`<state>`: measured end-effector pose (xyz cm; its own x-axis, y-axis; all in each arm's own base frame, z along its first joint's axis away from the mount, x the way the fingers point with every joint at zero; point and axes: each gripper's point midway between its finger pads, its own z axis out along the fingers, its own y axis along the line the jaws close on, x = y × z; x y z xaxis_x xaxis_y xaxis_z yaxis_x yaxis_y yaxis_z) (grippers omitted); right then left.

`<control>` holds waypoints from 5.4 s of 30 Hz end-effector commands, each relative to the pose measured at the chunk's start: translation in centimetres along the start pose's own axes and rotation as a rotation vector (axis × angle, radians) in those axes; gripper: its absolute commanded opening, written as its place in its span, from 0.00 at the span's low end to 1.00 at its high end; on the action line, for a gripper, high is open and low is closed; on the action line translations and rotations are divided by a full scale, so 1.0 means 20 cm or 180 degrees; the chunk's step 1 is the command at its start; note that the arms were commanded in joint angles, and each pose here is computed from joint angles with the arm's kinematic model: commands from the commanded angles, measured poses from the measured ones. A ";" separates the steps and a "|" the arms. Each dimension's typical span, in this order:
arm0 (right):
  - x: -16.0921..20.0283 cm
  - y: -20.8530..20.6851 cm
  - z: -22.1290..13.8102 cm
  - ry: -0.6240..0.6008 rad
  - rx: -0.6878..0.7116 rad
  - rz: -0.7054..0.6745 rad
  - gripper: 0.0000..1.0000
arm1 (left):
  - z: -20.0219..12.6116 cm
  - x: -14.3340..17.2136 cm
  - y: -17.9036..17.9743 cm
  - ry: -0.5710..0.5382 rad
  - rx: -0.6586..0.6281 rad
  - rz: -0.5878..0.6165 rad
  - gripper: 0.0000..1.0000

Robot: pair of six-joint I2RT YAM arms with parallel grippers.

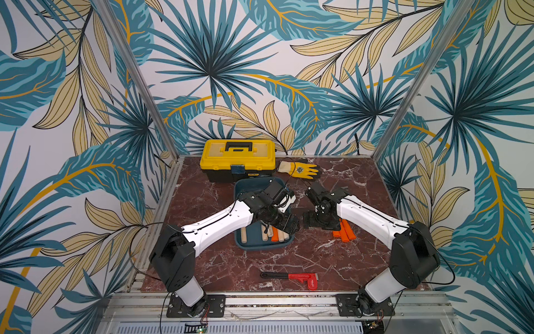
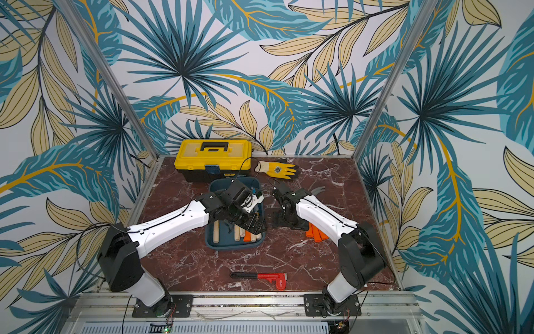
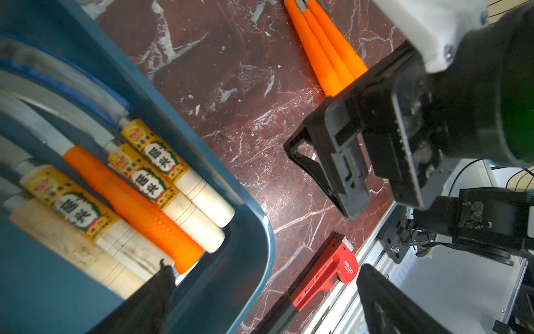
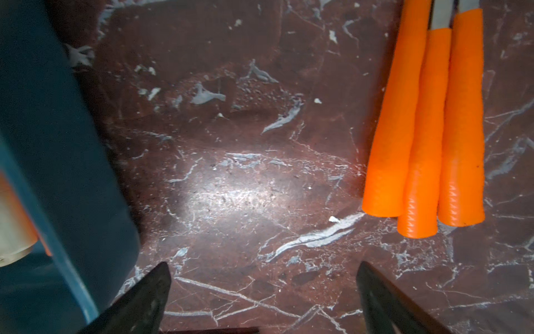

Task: Put small sickles into storage boxes
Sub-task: Place the sickle in the storage box, then pick up the sickle at the center of the board, then place the sickle in the storage box.

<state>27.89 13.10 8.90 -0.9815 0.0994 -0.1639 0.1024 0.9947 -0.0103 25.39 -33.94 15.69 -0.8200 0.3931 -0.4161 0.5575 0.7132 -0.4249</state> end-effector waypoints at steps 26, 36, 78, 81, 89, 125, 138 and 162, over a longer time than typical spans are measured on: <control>-0.01 -0.32 0.29 0.0334 -0.0034 0.0450 0.83 | 0.20 -0.22 -0.17 -0.0290 0.0460 0.0376 1.00; -0.03 -0.35 0.37 0.0395 0.0063 0.0432 0.70 | 0.19 -0.22 -0.16 -0.0219 0.0461 0.0420 0.99; -0.14 -0.19 0.21 0.0256 -0.0079 0.0257 0.15 | -0.03 -0.20 -0.05 -0.0410 0.0355 0.0361 0.99; -0.14 -0.16 0.18 0.0228 -0.0097 0.0220 0.15 | -0.06 -0.18 -0.04 -0.0442 0.0311 0.0354 1.00; -0.11 -0.08 0.12 0.0169 -0.0115 0.0104 0.15 | -0.13 -0.15 -0.03 -0.0526 0.0235 0.0295 0.99; 0.03 0.41 -0.21 -0.0212 -0.0506 -0.0335 0.15 | -0.63 0.19 0.06 -0.0996 -0.0192 -0.0140 1.00; 0.06 0.70 -0.21 -0.0174 -0.0636 -0.0561 0.15 | -0.79 0.33 0.11 -0.1122 -0.0337 -0.0338 1.00; 0.19 1.14 -0.01 0.0145 -0.0916 -0.0886 0.15 | -0.93 0.57 0.21 -0.1205 -0.0522 -0.0706 0.99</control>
<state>26.51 34.73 8.37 -0.9733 -0.1779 -0.1450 -0.2051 0.9577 0.2018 16.35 -16.64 24.71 -0.7843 0.0172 -0.6201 0.3524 0.8350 -0.4226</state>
